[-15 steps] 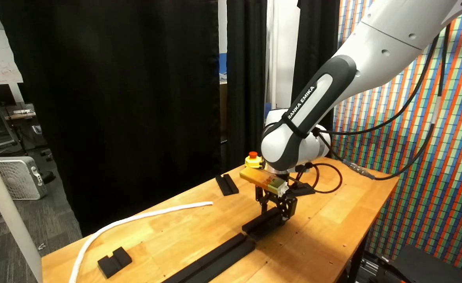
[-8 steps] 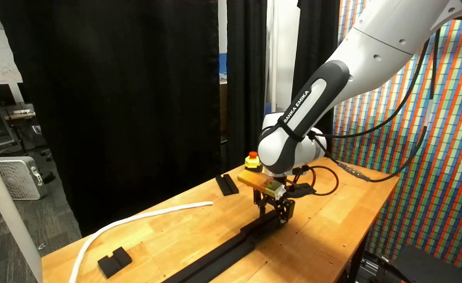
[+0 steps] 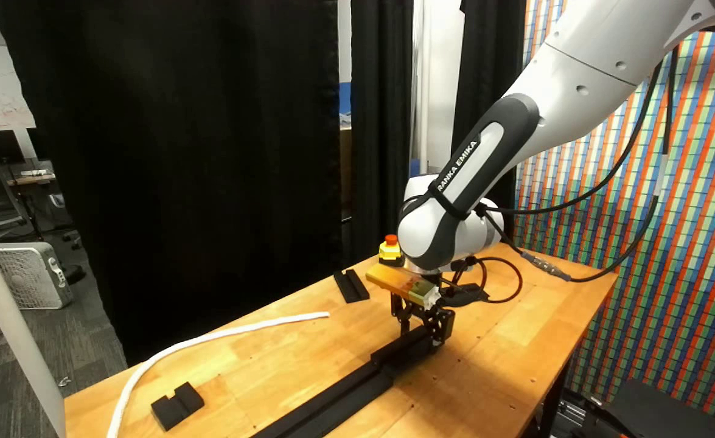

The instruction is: Connect the four black pieces together

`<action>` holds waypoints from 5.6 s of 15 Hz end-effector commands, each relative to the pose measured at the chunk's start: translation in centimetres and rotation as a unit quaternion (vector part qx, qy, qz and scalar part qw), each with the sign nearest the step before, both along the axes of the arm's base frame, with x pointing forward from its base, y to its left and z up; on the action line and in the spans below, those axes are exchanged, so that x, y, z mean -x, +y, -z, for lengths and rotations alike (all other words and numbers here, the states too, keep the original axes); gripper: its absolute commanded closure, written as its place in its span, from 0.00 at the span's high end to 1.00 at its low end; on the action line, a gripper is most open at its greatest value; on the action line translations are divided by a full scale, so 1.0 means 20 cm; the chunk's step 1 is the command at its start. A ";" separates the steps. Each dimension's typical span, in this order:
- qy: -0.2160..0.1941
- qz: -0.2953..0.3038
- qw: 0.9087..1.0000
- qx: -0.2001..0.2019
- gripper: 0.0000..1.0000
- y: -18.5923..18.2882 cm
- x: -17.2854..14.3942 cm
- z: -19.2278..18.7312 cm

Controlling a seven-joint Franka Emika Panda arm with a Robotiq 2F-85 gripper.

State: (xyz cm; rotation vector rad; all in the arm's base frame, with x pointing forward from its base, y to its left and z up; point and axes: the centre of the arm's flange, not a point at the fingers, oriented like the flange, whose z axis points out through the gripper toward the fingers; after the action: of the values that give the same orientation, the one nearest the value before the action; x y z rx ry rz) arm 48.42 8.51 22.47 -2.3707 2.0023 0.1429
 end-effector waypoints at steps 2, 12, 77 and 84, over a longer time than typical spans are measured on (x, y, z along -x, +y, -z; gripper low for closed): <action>-0.003 0.000 1.000 0.013 0.46 0.03 -0.02 -0.05; -0.006 0.000 1.000 0.018 0.46 0.04 -0.01 -0.05; -0.009 0.031 0.999 0.010 0.46 0.16 0.20 0.06; -0.004 0.041 0.999 0.010 0.46 0.17 0.22 0.05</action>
State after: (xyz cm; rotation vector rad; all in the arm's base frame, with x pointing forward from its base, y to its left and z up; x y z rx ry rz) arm 45.07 11.58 21.57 -2.3118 2.0780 0.0831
